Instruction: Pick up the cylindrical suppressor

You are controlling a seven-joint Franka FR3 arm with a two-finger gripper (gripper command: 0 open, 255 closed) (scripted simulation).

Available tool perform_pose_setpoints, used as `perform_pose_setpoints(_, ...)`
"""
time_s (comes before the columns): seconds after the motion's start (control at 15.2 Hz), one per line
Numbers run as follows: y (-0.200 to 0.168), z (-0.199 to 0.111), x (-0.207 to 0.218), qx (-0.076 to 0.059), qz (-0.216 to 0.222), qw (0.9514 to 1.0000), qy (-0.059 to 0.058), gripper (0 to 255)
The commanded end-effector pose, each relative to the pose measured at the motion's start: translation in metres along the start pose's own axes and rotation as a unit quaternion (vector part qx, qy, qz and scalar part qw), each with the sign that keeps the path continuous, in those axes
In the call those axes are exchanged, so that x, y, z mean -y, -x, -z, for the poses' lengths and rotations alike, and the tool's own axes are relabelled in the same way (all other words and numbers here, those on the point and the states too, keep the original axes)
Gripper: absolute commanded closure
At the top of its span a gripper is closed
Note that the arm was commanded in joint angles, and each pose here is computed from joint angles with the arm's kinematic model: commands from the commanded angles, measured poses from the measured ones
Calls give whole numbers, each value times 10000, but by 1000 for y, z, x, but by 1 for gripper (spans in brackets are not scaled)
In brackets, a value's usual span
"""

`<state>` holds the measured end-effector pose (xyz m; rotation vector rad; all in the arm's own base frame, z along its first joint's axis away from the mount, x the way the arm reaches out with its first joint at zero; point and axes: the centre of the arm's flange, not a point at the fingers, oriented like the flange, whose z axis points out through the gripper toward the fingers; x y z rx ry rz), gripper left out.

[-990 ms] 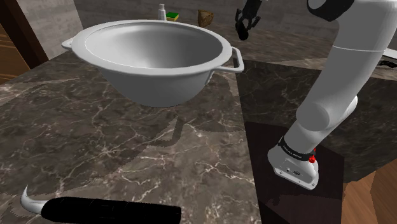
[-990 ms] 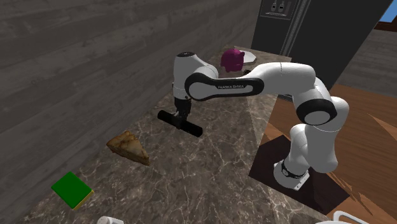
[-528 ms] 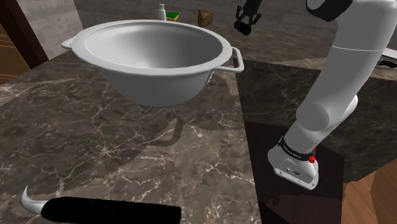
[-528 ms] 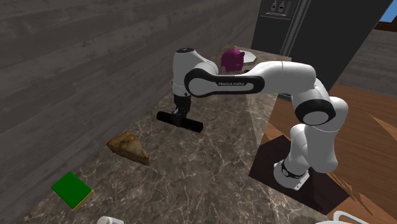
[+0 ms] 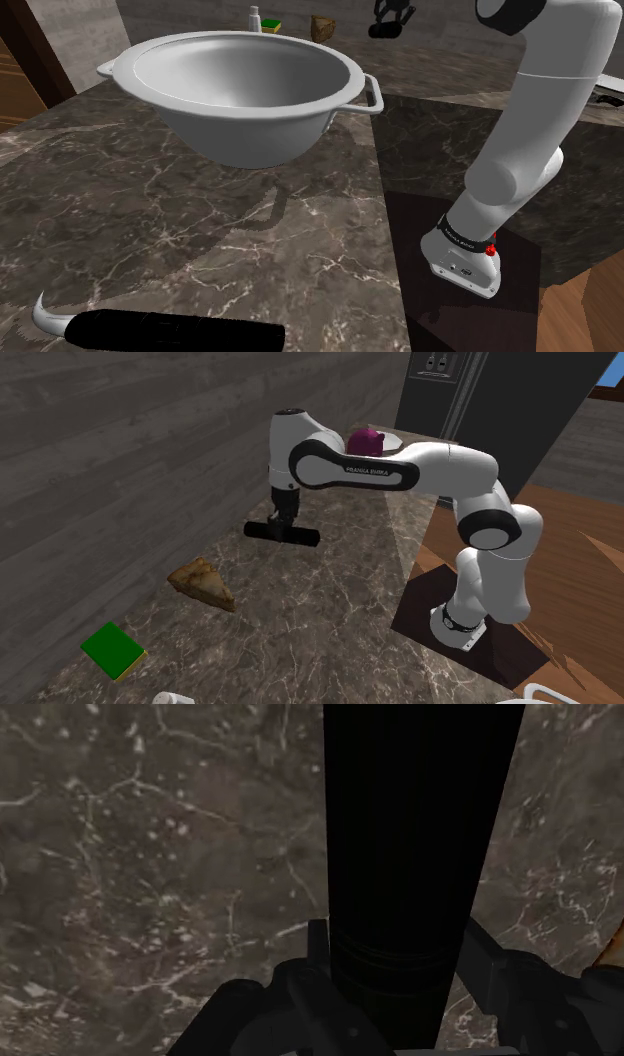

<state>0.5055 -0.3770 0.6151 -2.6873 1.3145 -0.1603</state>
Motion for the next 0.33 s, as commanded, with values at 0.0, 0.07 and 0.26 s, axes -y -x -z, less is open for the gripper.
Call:
perform_pose_setpoints(0.0,1,10,2,-1,1,10000,-1,255)
perform_pose_setpoints(0.07,0,15,3,-1,1,10000,-1,255)
perform_pose_setpoints(0.26,0,21,4,-1,1,10000,-1,255)
